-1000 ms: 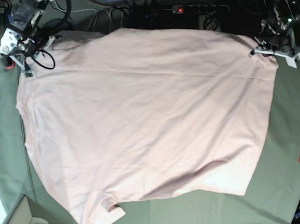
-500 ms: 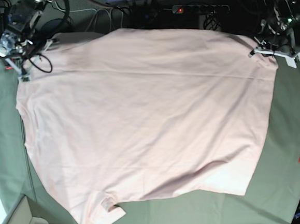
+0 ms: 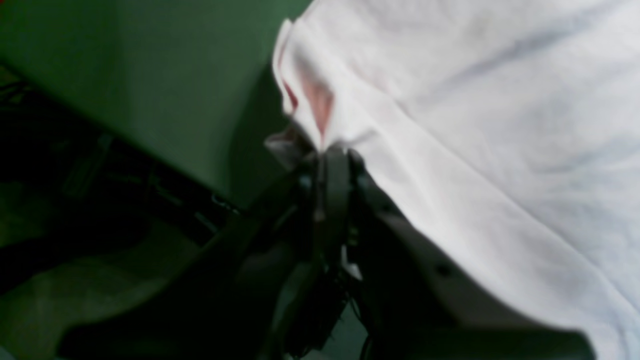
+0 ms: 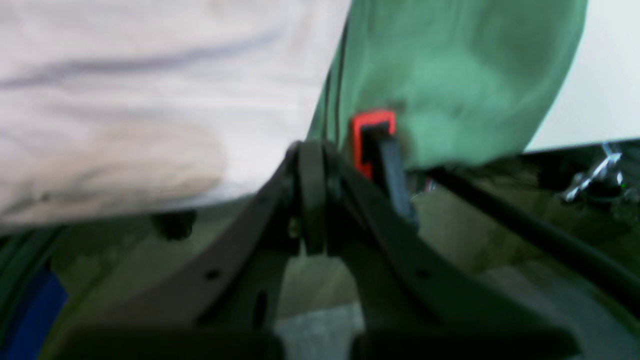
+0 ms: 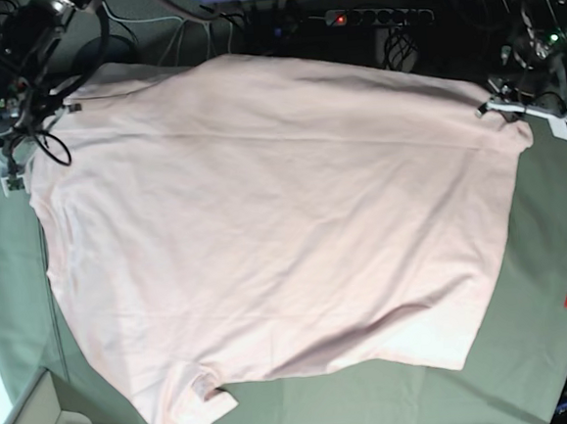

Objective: Layout the t-shirt on the table in an organized manner, then fold the t-shirt properly
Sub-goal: 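Hold the shirt corners with both grippers, adjusting the right gripper's grip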

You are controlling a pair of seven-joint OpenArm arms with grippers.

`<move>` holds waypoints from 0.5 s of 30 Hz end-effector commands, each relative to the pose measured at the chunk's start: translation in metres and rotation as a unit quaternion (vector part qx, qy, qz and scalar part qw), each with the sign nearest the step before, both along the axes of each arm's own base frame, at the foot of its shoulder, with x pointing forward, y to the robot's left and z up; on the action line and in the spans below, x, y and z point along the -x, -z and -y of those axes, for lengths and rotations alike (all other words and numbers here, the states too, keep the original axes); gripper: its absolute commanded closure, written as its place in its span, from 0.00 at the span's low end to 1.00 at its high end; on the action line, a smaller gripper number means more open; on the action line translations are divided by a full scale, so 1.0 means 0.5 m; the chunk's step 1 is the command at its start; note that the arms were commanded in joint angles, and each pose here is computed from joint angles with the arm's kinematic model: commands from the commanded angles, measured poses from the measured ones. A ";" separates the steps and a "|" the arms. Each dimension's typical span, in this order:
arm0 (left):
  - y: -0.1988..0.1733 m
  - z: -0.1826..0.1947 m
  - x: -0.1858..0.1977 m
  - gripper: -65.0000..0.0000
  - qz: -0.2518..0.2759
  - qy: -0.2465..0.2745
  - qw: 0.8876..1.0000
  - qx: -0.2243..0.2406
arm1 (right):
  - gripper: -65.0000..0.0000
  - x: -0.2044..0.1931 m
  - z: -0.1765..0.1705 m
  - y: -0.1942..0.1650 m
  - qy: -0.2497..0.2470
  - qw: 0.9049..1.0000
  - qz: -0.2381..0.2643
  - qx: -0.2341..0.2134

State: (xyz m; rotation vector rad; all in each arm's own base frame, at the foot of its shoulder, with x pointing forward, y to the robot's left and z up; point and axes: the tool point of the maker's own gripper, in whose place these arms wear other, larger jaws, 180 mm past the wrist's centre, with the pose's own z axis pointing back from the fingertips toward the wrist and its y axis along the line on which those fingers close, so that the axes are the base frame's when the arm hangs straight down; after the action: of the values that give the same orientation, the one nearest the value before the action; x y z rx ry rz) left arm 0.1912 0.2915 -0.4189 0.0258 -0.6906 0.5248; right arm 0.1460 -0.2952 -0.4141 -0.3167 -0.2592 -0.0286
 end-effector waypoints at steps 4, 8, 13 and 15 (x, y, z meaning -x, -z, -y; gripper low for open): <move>-0.013 -0.011 -0.006 1.00 0.011 -0.002 1.000 -0.009 | 1.00 0.020 -0.004 0.007 -0.005 1.000 -0.010 0.000; -0.013 -0.012 -0.008 1.00 0.012 -0.002 1.000 -0.009 | 0.90 0.043 -0.034 0.024 -0.035 0.999 -0.034 -0.007; -0.015 -0.012 -0.013 1.00 0.015 -0.002 1.000 -0.009 | 0.56 0.064 -0.058 0.038 -0.040 0.998 -0.047 -0.020; -0.016 -0.012 -0.014 1.00 0.015 -0.002 1.000 -0.009 | 0.43 0.065 -0.059 0.039 -0.040 0.998 -0.048 -0.021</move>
State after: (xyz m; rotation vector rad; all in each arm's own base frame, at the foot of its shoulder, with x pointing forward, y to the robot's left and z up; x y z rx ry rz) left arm 0.1920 0.2915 -0.4204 0.0232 -0.6871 0.5292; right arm 0.1110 -0.2597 -0.4393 -0.2423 -0.1606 0.0600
